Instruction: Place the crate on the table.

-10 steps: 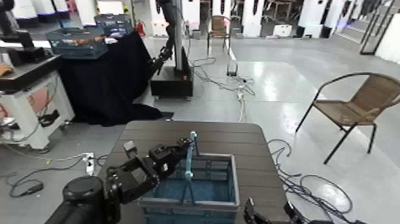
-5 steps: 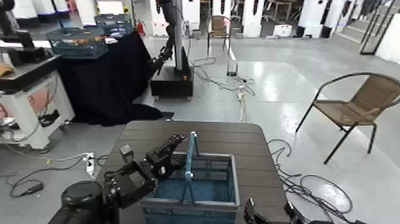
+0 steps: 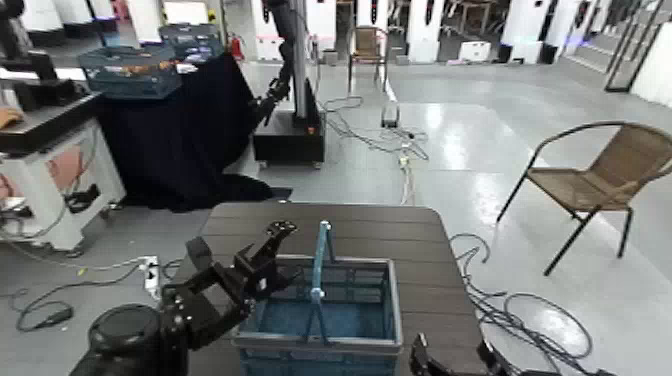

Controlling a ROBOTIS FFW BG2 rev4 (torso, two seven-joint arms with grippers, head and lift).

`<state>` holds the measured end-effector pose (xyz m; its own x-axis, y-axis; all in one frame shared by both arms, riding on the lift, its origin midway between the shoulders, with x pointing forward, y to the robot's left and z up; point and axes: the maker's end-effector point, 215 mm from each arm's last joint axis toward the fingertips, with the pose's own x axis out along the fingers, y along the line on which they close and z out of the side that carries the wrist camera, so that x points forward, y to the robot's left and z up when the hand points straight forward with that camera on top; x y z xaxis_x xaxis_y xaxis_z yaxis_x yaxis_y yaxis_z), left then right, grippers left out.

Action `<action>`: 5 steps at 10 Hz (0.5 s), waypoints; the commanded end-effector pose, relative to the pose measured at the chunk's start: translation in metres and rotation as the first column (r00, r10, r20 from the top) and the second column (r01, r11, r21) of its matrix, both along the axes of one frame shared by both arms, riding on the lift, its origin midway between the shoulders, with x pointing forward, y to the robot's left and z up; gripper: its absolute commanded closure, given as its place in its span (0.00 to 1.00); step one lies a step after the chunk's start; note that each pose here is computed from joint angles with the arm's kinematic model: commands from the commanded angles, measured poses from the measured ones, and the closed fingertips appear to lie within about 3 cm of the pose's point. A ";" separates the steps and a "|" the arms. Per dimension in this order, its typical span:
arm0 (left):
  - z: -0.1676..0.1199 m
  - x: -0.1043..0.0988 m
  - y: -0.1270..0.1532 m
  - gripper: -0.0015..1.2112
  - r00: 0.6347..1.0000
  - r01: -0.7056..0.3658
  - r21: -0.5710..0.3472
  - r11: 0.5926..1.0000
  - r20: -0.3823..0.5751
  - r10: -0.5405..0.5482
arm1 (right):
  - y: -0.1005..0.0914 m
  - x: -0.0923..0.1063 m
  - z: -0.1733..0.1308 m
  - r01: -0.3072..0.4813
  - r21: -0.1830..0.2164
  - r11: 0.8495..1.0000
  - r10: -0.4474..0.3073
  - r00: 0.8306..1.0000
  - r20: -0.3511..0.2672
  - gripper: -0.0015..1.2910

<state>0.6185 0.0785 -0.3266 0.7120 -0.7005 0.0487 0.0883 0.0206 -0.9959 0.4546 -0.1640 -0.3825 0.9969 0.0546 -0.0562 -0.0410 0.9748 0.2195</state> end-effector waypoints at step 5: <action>0.029 -0.006 0.079 0.08 0.879 -0.347 0.431 0.833 0.458 0.129 | -0.001 -0.001 0.000 0.004 0.002 1.000 -0.004 1.000 0.000 0.10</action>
<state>0.6158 0.1483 -0.3002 0.8363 -0.5458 0.0531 0.3798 0.5067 -0.7739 0.4540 -0.1651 -0.3823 0.9971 0.0510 -0.0565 -0.0373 0.9745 0.2213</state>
